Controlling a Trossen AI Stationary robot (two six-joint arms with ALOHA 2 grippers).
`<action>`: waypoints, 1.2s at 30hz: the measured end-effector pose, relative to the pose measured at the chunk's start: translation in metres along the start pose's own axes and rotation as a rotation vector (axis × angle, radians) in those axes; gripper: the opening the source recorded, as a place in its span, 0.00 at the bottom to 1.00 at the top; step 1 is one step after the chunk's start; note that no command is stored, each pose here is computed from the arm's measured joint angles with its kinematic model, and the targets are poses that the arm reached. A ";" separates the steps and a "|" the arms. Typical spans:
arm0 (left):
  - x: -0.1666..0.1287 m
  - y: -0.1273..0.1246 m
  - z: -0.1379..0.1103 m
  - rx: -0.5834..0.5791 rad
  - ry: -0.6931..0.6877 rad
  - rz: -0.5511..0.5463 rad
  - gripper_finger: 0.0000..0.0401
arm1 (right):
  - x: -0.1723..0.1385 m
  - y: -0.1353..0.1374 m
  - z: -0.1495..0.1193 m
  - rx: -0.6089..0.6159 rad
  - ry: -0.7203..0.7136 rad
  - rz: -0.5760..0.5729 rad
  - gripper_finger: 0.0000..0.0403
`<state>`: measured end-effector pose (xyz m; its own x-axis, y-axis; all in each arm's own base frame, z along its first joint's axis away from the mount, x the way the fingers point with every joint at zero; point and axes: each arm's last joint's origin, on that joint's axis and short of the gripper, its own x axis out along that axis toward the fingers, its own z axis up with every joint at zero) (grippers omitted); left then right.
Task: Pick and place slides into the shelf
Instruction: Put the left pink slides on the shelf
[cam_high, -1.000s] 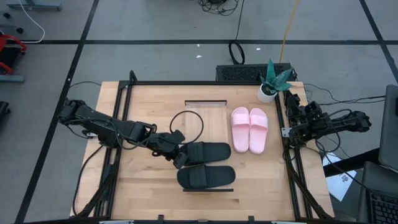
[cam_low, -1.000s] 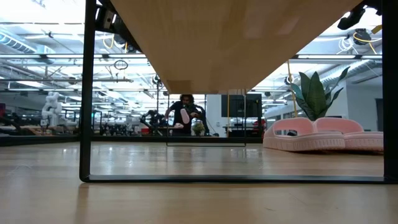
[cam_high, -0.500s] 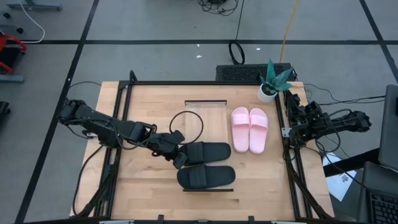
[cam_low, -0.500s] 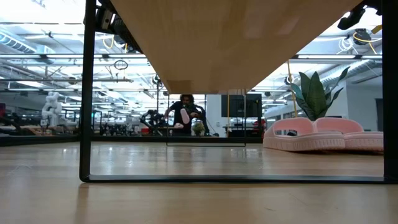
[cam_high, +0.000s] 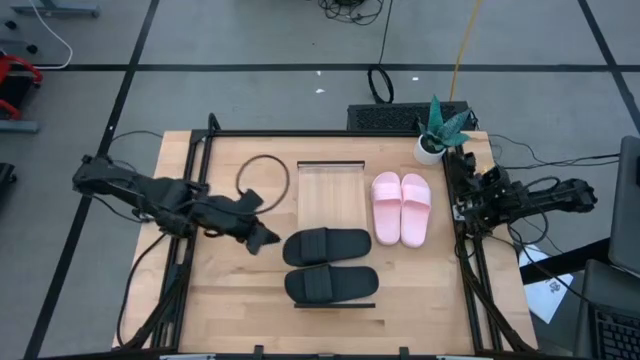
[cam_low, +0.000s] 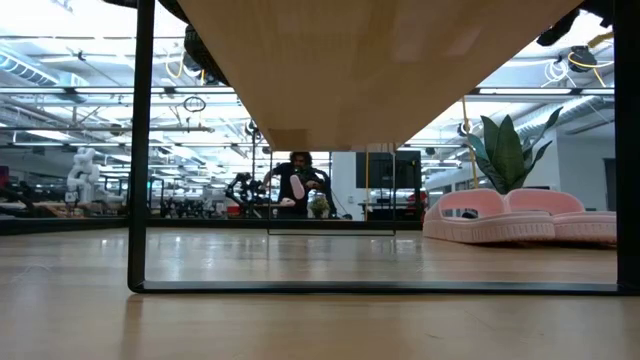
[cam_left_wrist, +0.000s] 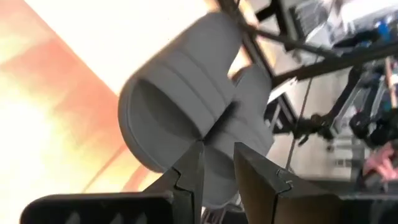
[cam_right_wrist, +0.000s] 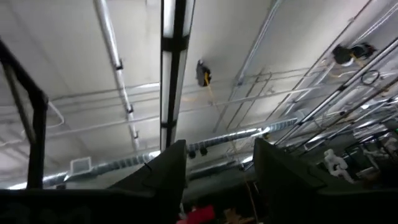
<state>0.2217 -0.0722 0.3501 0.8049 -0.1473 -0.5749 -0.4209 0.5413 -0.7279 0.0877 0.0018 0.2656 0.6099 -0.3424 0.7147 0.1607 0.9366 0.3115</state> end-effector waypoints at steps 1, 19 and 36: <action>-0.005 0.000 0.000 -0.002 -0.021 0.000 0.21 | 0.002 0.002 0.000 0.000 0.018 0.023 0.44; -0.023 0.020 -0.010 -0.006 0.001 0.188 0.21 | 0.096 0.047 0.070 -0.337 0.865 0.193 0.44; -0.023 0.020 -0.009 -0.014 -0.026 0.194 0.21 | 0.109 0.036 0.026 -0.533 1.486 -0.093 0.44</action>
<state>0.1913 -0.0650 0.3453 0.7188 -0.0195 -0.6949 -0.5747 0.5457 -0.6098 0.1396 -0.0039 0.3710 0.7160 -0.3213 -0.6198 0.2872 0.9447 -0.1580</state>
